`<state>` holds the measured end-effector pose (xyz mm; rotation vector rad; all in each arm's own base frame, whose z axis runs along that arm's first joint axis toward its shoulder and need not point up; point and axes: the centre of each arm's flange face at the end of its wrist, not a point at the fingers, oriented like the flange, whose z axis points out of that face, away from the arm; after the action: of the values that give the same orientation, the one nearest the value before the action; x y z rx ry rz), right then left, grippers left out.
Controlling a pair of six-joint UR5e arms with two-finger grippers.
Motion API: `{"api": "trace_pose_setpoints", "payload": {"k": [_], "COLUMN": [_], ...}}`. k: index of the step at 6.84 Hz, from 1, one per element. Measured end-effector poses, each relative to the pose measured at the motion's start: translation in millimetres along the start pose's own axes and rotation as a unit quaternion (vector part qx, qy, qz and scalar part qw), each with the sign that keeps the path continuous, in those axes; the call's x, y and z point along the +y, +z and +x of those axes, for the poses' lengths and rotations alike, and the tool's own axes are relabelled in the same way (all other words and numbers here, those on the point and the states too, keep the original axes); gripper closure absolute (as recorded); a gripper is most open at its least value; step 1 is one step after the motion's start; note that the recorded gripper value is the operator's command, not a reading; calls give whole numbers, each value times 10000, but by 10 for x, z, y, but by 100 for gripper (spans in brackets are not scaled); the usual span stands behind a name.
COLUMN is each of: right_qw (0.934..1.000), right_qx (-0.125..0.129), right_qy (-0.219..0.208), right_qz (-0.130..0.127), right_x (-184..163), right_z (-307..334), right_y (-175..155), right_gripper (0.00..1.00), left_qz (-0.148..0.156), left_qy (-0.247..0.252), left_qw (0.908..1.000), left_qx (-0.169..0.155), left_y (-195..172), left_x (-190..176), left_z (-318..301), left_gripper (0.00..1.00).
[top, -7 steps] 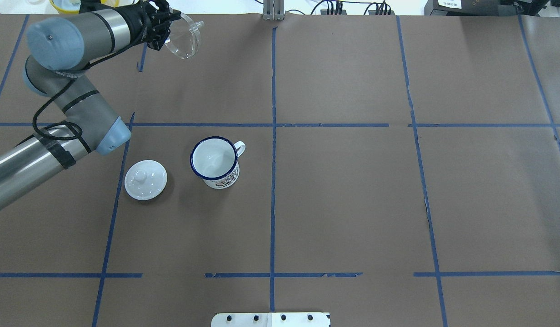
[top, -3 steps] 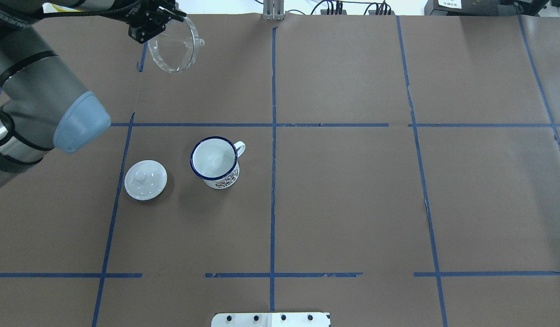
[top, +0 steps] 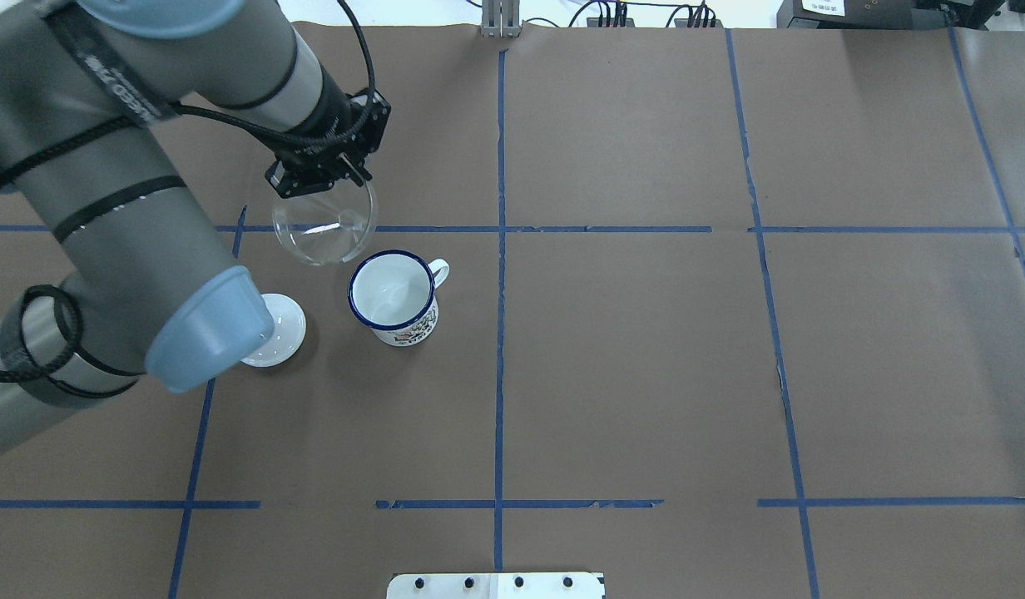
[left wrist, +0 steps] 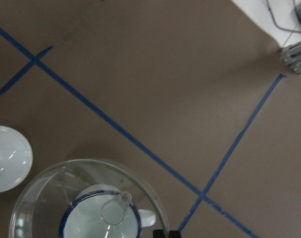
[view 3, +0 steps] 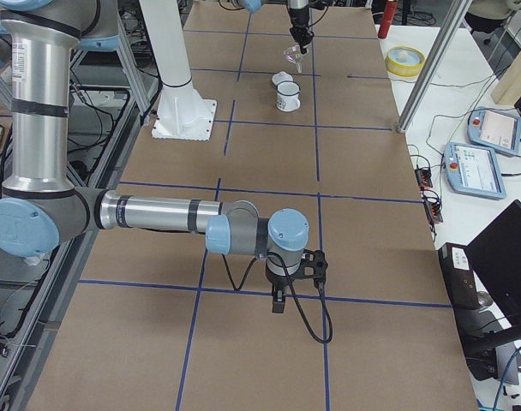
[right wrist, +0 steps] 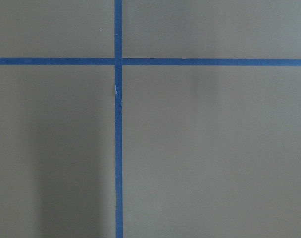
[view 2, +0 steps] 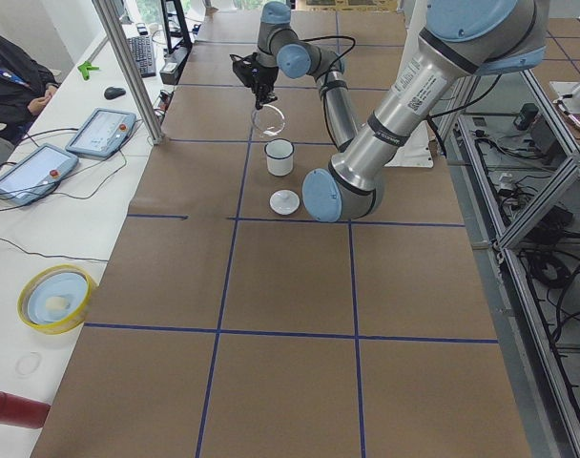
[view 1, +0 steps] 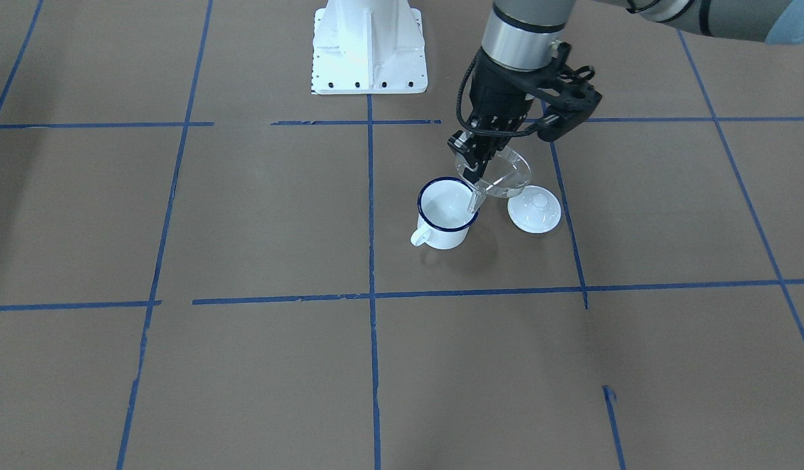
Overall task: Place funnel on cup
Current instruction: 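Lift the glass funnel and carry it over the mug, then lower the funnel into the mug opening and open the left gripper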
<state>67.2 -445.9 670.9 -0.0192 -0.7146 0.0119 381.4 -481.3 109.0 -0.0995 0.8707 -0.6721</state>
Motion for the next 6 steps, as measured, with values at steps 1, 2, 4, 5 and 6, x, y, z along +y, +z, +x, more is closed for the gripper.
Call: {"api": "trace_pose_setpoints", "payload": {"k": [1, 2, 4, 5, 6], "right_qw": [10000, 10000, 10000, 10000, 10000], "right_qx": [0, 0, 0, 0, 0], "right_qy": [0, -1, 0, 0, 0], "right_qz": [0, 0, 0, 0, 0], "right_x": [0, 0, 0, 0, 0], "right_z": [0, 0, 0, 0, 0], "right_y": [0, 0, 0, 0, 0], "right_gripper": [0, 0, 0, 0, 0], "left_qz": [-81, -139, -211, -237, -253], "left_qy": [267, 481, 745, 820, 859], "left_qw": [9986, 9957, 9919, 9910, 9907], "left_qx": [-455, -782, -1010, -1035, -1029], "left_y": [292, 565, 797, 881, 1002], "left_x": [153, 223, 277, 288, 283], "left_z": [115, 261, 366, 391, 447], "left_gripper": [100, 100, 100, 100, 100]}}
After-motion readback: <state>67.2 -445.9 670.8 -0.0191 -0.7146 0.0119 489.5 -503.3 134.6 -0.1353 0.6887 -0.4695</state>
